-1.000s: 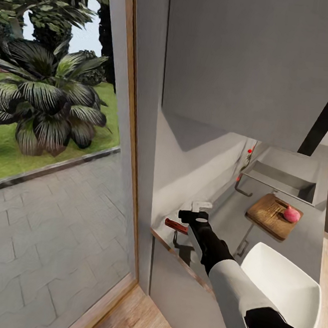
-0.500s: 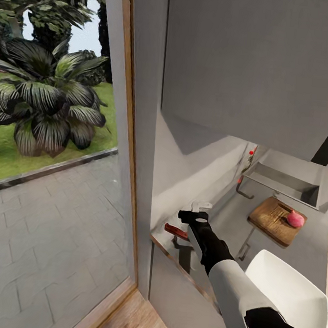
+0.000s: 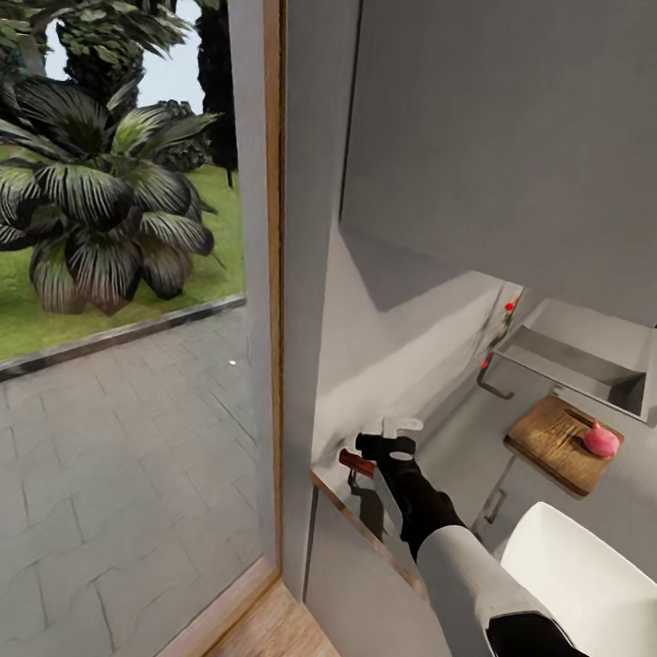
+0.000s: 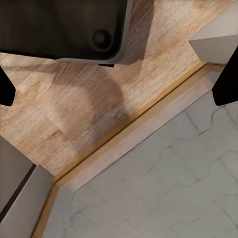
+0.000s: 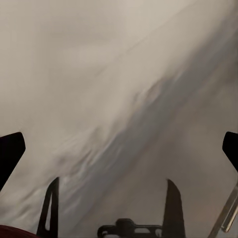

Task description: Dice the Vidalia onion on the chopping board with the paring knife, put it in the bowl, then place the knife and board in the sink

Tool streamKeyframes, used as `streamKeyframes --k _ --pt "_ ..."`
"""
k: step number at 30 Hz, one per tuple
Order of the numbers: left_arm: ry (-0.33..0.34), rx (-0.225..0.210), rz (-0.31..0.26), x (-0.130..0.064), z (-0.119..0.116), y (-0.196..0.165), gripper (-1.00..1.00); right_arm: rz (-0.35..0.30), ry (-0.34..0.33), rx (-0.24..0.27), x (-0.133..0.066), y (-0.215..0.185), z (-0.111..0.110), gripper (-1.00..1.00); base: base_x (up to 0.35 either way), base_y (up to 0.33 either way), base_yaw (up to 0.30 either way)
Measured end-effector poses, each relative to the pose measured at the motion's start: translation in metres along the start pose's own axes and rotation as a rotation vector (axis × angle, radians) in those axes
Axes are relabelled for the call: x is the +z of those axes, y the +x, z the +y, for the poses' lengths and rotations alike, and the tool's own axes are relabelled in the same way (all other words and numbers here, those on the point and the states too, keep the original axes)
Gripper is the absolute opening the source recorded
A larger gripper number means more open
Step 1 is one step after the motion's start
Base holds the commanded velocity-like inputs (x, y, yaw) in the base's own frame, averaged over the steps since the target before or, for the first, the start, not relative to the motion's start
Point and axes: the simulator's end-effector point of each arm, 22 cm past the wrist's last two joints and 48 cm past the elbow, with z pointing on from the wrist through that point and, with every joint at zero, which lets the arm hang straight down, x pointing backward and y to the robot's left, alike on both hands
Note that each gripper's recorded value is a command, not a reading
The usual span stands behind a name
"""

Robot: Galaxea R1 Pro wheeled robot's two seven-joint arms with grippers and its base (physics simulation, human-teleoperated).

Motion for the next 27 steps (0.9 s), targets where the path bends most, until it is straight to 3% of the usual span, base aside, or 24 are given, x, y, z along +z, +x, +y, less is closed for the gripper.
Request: streamKeyframes --k 27 --pt "0.0 0.0 0.0 0.0 0.0 0.0 1.0 0.015 0.0 -0.003 0.003 0.018 0.0 1.0 0.0 0.021 0.0"
